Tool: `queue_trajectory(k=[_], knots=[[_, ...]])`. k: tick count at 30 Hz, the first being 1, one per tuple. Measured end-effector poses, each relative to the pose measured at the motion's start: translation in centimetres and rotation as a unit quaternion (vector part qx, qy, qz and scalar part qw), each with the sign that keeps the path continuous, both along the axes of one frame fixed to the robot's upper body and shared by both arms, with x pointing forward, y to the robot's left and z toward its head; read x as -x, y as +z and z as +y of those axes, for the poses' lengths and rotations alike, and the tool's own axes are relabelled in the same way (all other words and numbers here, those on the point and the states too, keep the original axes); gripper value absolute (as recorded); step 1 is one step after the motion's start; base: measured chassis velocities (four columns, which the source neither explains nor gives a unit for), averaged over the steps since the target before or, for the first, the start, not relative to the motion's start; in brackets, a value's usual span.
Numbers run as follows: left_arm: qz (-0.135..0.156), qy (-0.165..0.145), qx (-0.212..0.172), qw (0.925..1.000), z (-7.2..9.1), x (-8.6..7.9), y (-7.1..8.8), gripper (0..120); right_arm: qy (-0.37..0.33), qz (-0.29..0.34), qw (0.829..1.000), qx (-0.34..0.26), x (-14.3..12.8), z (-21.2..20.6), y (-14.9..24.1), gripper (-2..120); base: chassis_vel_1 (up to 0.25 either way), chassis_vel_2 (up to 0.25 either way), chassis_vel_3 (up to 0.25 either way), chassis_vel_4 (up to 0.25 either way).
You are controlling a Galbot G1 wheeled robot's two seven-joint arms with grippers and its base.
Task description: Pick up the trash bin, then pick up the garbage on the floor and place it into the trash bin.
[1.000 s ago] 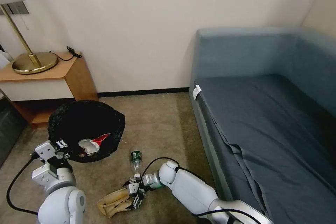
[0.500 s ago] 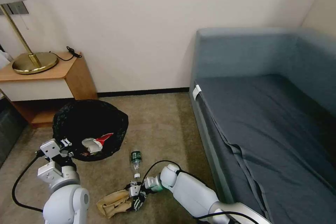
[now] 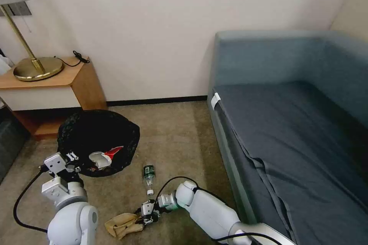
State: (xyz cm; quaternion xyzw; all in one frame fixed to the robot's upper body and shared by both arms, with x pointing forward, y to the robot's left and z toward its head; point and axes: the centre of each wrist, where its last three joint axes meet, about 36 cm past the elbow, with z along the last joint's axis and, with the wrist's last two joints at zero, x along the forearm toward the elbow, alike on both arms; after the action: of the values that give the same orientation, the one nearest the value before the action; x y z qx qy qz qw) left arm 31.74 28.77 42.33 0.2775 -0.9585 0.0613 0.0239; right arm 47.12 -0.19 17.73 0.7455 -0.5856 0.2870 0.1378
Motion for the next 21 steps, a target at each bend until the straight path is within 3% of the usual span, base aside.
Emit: queue_trajectory(k=[1, 6, 21], knots=[[0.001, 0.000, 0.000, 1.0000, 0.01, -0.07, -0.08, 4, -0.002, 0.000, 1.000, 0.000, 0.06, -0.05, -0.10, 16, 0.000, 0.000, 0.000, 0.000], [0.003, 0.000, 0.002, 1.0000, 0.05, -0.26, -0.35, 4, -0.002, -0.001, 1.000, -0.001, 0.06, -0.08, -0.13, 0, 0.000, 0.000, 0.000, 0.000], [0.003, 0.002, 0.006, 1.0000, 0.22, -0.78, -0.67, 4, -0.018, -0.005, 1.000, -0.017, -0.10, -0.12, 0.15, 0, 0.000, 0.000, 0.000, 0.000]])
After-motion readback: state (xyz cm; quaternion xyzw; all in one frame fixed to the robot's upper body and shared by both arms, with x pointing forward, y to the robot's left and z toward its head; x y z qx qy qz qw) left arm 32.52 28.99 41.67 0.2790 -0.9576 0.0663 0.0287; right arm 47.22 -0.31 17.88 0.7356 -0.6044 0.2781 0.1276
